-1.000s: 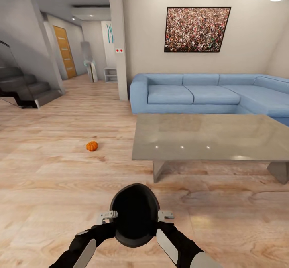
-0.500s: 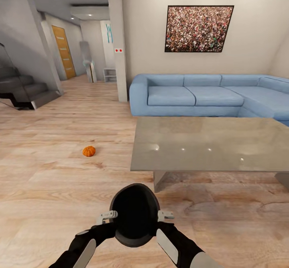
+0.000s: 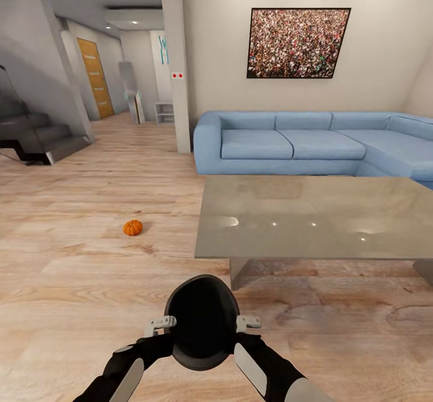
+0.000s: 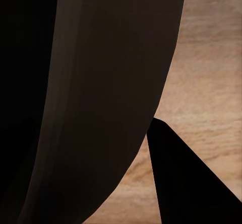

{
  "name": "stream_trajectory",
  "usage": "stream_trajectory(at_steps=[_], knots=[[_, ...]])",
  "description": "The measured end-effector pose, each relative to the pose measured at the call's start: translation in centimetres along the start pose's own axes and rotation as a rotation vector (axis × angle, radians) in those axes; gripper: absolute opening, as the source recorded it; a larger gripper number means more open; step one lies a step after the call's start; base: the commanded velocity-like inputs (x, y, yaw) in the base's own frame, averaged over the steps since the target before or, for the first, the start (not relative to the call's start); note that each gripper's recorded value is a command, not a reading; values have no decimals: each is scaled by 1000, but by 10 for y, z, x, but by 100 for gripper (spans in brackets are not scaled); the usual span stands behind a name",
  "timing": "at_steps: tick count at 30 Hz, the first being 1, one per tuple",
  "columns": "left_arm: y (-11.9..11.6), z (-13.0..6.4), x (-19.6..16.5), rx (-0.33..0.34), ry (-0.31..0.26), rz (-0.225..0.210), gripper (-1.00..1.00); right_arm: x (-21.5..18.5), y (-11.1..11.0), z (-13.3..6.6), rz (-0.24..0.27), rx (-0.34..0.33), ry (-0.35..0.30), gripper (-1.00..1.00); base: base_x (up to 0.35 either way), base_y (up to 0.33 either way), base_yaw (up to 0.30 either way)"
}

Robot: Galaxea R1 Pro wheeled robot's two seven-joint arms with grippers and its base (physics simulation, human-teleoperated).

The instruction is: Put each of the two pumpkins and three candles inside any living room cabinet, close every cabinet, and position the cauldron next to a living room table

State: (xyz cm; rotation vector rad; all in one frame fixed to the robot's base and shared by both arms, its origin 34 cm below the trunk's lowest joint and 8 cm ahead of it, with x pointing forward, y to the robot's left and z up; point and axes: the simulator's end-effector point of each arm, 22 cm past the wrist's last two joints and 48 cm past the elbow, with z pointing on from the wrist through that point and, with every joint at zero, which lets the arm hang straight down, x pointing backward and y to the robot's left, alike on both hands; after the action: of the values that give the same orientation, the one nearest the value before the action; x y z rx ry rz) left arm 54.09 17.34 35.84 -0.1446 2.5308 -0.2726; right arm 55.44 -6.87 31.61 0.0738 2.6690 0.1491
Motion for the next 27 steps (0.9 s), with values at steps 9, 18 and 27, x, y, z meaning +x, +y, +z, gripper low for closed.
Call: stream_trajectory(at_steps=[9, 18, 27], knots=[[4, 12, 14, 0, 2, -1, -100, 13, -2, 14, 1, 0, 2, -100, 0, 0, 0], [9, 25, 30, -2, 10, -2, -100, 27, -5, 29, 3, 0, 10, -100, 0, 0, 0], [13, 34, 44, -8, 44, -8, -100, 42, -7, 40, 4, 4, 45, -100, 0, 0, -61]])
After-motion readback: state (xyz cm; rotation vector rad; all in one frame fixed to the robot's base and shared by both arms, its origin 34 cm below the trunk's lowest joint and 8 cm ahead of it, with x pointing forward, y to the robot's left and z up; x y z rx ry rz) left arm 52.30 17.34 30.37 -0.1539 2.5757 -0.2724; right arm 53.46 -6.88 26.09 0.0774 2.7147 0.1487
